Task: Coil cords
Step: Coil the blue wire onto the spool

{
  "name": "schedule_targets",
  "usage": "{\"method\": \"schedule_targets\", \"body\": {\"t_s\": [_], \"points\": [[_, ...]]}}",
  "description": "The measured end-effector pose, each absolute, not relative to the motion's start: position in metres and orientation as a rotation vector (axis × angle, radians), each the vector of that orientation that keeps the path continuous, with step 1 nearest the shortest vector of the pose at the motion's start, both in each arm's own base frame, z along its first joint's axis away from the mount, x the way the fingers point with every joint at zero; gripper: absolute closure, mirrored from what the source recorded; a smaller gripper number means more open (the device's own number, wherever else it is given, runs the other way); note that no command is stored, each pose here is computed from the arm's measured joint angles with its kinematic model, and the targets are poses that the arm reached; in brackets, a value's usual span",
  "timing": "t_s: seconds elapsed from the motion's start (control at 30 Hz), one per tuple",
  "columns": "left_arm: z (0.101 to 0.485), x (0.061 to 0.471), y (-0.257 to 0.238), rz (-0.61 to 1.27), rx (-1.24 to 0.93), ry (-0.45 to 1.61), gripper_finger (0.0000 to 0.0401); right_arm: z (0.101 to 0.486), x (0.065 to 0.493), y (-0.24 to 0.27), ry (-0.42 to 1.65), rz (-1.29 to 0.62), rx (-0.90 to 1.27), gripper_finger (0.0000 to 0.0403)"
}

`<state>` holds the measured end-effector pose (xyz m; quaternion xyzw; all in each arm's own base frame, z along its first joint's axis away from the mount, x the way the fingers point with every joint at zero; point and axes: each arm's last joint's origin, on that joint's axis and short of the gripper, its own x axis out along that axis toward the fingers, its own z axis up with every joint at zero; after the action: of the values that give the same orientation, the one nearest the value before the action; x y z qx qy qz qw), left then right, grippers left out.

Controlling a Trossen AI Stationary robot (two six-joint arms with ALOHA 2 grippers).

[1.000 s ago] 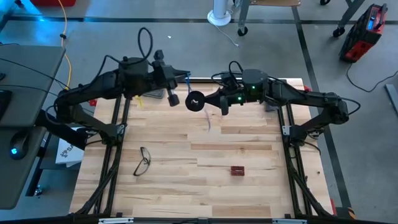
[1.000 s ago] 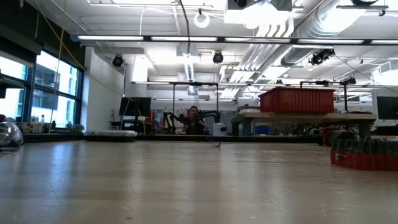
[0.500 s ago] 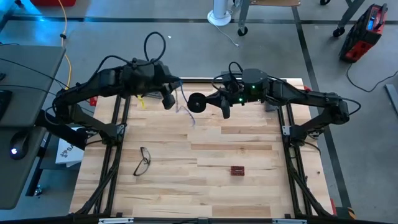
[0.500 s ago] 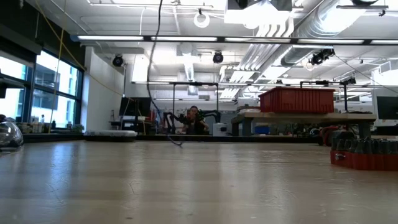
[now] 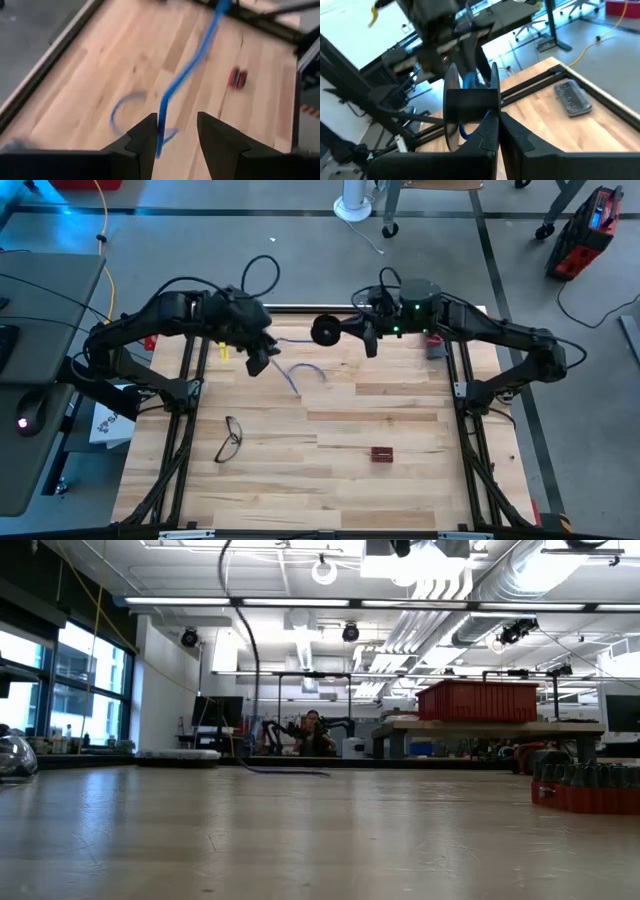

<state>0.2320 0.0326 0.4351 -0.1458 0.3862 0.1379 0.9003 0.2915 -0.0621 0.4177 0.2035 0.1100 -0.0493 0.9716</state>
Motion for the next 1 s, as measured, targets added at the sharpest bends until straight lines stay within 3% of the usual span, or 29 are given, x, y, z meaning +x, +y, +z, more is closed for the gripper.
{"method": "schedule_targets", "body": {"t_s": [0.2, 0.5, 1.0], "points": [[0.433, 0.23, 0.029, 0.189, -0.333, 0.846, 0.0267, 0.42, 0.287, -0.066, 0.22, -0.067, 0.406, 0.0403], [0.45, 0.255, 0.036, 0.195, -0.219, 0.569, 0.0267, 0.419, 0.288, -0.064, 0.231, -0.038, 0.274, 0.0403], [0.452, 0.291, 0.04, 0.139, -0.123, 0.403, 0.0267, 0.424, 0.29, -0.057, 0.188, -0.04, 0.16, 0.0403]]}}
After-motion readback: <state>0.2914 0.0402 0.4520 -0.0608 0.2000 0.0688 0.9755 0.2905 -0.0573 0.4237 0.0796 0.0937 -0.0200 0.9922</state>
